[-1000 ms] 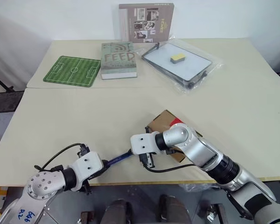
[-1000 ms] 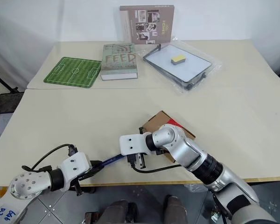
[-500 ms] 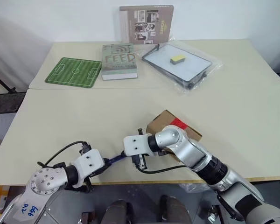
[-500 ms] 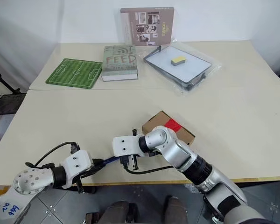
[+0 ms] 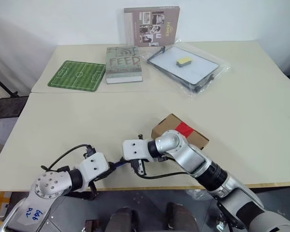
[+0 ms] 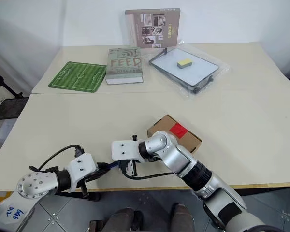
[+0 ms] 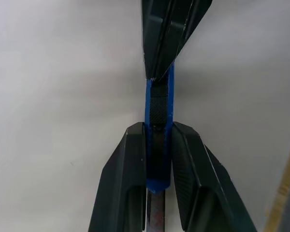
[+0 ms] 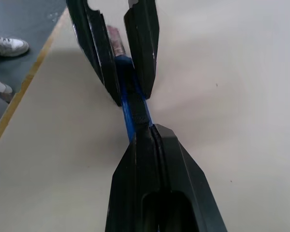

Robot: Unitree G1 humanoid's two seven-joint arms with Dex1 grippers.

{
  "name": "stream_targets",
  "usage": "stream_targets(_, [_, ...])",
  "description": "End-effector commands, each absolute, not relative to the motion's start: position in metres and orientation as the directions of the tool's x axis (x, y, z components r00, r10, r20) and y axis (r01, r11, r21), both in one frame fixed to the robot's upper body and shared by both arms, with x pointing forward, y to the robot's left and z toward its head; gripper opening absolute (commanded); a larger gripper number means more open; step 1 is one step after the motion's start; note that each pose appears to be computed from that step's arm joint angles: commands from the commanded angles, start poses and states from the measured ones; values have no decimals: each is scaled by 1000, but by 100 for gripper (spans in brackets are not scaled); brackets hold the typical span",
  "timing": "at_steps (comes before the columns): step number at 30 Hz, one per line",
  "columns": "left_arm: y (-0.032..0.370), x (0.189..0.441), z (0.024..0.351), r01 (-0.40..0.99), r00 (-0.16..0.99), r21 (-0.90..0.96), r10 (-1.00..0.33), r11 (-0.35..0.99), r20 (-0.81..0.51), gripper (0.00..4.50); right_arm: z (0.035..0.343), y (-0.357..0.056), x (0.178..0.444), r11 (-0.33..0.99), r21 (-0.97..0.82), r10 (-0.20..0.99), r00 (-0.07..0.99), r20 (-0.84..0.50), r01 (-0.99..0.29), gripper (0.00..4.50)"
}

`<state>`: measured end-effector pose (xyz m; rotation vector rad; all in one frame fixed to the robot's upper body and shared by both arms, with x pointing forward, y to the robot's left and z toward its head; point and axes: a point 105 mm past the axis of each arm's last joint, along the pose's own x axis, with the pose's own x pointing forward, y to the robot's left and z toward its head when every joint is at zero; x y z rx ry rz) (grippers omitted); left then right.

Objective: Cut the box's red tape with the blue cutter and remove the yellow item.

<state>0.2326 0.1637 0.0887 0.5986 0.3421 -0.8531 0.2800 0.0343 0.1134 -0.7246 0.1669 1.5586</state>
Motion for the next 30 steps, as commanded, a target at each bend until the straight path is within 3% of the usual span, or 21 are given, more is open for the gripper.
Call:
stream_targets(1, [170,243,87,745,666,390,-578,541,-472,44,158,24,284,-77,-311,905,64,-422,-947,5])
stream_targets(3, [170,251,92,718,696,413,-585,561,-416,44,177,11,282,-60,-242,920,41,-389,-968,5])
stream_targets(7, [166,267,108,662,740,446,-621,602,-260,44,207,-18,303,129,-129,913,169,-372,-983,88])
stream_targets(11, [161,274,118,626,745,488,-652,608,-143,44,219,-34,316,270,6,880,244,-408,-963,227])
stream_targets(17, [148,280,129,580,714,568,-700,584,-9,44,219,-35,325,371,168,853,264,-450,-914,440])
stream_targets(30, [128,291,150,458,663,689,-732,561,155,44,220,-19,335,398,345,852,202,-484,-850,449])
